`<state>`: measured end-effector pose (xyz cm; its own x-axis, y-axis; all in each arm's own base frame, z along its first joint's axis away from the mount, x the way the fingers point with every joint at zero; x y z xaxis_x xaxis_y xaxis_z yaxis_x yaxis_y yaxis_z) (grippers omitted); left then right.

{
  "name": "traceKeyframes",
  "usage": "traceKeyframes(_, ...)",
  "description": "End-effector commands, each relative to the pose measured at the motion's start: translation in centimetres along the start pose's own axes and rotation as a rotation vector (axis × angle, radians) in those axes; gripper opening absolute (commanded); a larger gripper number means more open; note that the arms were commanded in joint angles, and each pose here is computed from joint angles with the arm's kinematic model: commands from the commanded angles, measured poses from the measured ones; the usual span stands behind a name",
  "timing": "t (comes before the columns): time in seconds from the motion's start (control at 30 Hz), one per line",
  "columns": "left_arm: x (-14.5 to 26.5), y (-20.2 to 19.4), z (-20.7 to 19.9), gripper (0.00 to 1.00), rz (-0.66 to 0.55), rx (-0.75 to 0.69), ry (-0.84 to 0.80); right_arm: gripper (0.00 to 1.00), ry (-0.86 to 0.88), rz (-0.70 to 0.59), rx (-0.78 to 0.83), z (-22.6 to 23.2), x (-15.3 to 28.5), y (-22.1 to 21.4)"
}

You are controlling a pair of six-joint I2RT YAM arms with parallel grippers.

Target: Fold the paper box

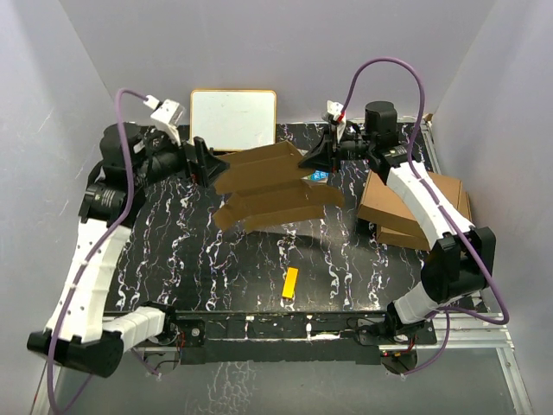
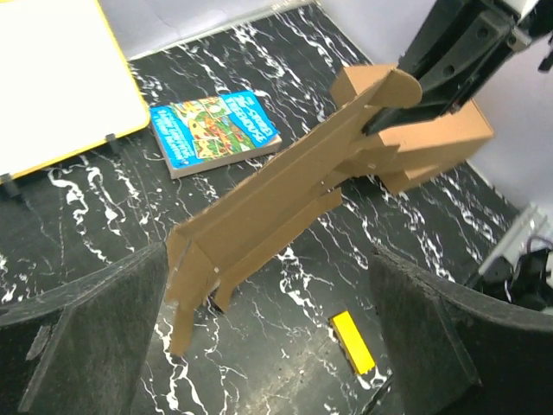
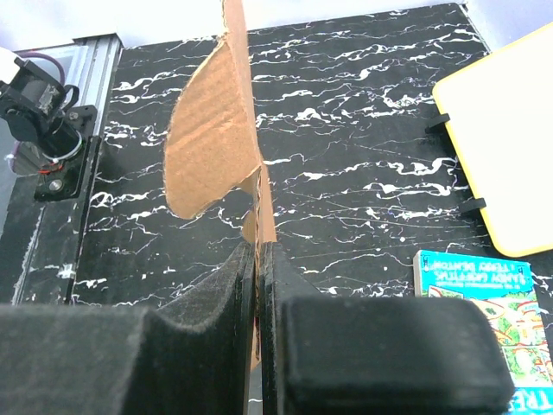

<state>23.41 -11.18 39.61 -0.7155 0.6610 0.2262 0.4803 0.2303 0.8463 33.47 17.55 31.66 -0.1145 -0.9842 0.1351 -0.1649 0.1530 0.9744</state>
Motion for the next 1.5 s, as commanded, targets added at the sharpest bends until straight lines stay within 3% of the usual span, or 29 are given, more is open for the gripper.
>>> traceKeyframes(0.0, -0.7, -0.1, -0.5, 0.97, 0.129, -0.144, -0.15, 0.08, -0.028, -0.004, 0.101, 0.2, 0.9, 1.6)
traceKeyframes(0.23, -2.7, 1.1, 0.4, 0.97, 0.131, -0.338, -0.223, 0.08, -0.024, -0.011, 0.109, 0.6, 1.1, 2.2)
traceKeyframes(0.33, -3.7, 0.7, 0.3, 0.96, 0.186, -0.316, -0.305, 0.08, -0.023, -0.013, 0.113, 0.7, 1.1, 2.3)
traceKeyframes(0.5, -5.1, -0.6, 0.8, 0.86, 0.241, -0.284, -0.407, 0.08, -0.013, -0.021, 0.111, 0.8, 1.2, 2.5)
traceKeyframes(0.63, -6.1, -1.1, 1.7, 0.78, 0.25, -0.288, -0.401, 0.08, -0.006, -0.026, 0.108, 0.9, 1.1, 2.6)
traceKeyframes(0.8, -7.3, -0.9, 2.8, 0.74, 0.253, -0.325, -0.374, 0.08, 0.0, -0.029, 0.107, 1.0, 1.1, 2.6)
traceKeyframes(0.97, -7.9, -1.6, 3.2, 0.63, 0.276, -0.347, -0.42, 0.08, 0.002, -0.032, 0.109, 1.1, 1.2, 2.8)
traceKeyframes(1.17, -7.9, -2.8, 3.6, 0.33, 0.29, -0.354, -0.435, 0.08, 0.004, -0.034, 0.11, 1.2, 1.2, 2.8)
traceKeyframes(1.37, -7.9, -3.1, 3.7, 0.32, 0.298, -0.355, -0.441, 0.08, 0.006, -0.036, 0.109, 1.2, 1.3, 2.9)
traceKeyframes(1.47, -8.1, -3.1, 3.7, 0.23, 0.3, -0.352, -0.452, 0.08, 0.007, -0.037, 0.112, 1.3, 1.3, 3.0)
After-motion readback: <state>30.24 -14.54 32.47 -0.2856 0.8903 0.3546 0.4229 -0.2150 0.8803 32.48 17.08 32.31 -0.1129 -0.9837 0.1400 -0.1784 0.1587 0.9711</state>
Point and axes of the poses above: each gripper's point midway between its finger pads, its own x axis back along the fingers, its own z axis along the line the jaws close on, y = z × x, the point moved 7 cm from there along x, back along the fingers, and after that the axes turned 13 degrees about x, right-handed, at the moved point
